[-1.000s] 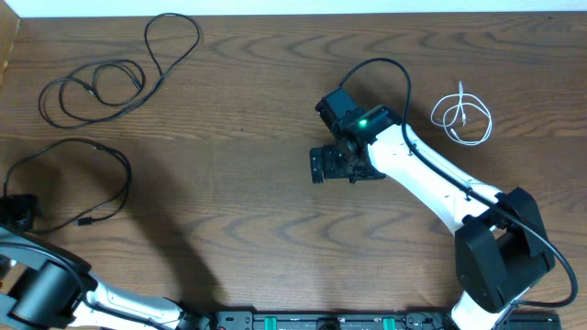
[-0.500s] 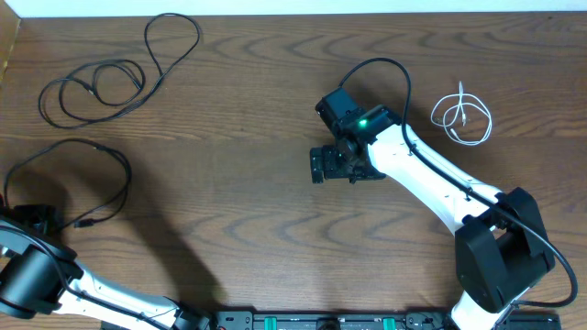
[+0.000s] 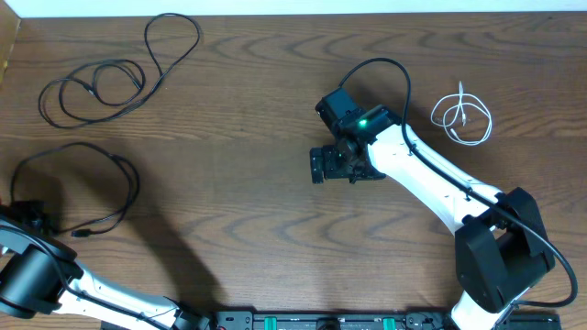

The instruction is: Untangle cables

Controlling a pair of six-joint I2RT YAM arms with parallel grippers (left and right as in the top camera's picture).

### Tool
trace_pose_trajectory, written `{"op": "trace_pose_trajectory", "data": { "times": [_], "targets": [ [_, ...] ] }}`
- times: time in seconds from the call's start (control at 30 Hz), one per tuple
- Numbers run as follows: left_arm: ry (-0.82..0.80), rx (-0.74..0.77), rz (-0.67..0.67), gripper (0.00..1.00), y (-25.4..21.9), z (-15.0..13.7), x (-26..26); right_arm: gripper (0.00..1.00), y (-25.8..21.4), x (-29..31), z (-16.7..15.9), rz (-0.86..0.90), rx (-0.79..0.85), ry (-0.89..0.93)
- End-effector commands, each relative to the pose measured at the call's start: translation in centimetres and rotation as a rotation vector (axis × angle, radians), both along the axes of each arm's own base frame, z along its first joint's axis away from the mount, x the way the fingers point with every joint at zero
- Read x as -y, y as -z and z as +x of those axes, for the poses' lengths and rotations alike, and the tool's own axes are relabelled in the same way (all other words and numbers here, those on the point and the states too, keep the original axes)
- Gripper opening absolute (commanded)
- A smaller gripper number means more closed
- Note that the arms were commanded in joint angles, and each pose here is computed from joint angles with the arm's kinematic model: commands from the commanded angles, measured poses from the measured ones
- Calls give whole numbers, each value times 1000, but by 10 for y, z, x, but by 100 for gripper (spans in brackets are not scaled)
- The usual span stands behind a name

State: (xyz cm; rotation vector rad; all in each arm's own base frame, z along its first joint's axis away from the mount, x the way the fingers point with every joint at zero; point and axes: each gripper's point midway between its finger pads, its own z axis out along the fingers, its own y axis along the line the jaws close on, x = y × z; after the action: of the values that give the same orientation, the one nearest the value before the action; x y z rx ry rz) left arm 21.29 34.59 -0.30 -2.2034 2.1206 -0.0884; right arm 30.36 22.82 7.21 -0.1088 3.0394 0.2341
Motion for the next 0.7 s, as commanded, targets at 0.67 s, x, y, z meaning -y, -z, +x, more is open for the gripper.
{"op": "trace_pose_trajectory", "data": {
  "times": [0.67],
  "targets": [
    [241, 259, -16, 8, -2, 122, 48, 99, -4, -12, -17, -3, -9, -49]
  ]
}}
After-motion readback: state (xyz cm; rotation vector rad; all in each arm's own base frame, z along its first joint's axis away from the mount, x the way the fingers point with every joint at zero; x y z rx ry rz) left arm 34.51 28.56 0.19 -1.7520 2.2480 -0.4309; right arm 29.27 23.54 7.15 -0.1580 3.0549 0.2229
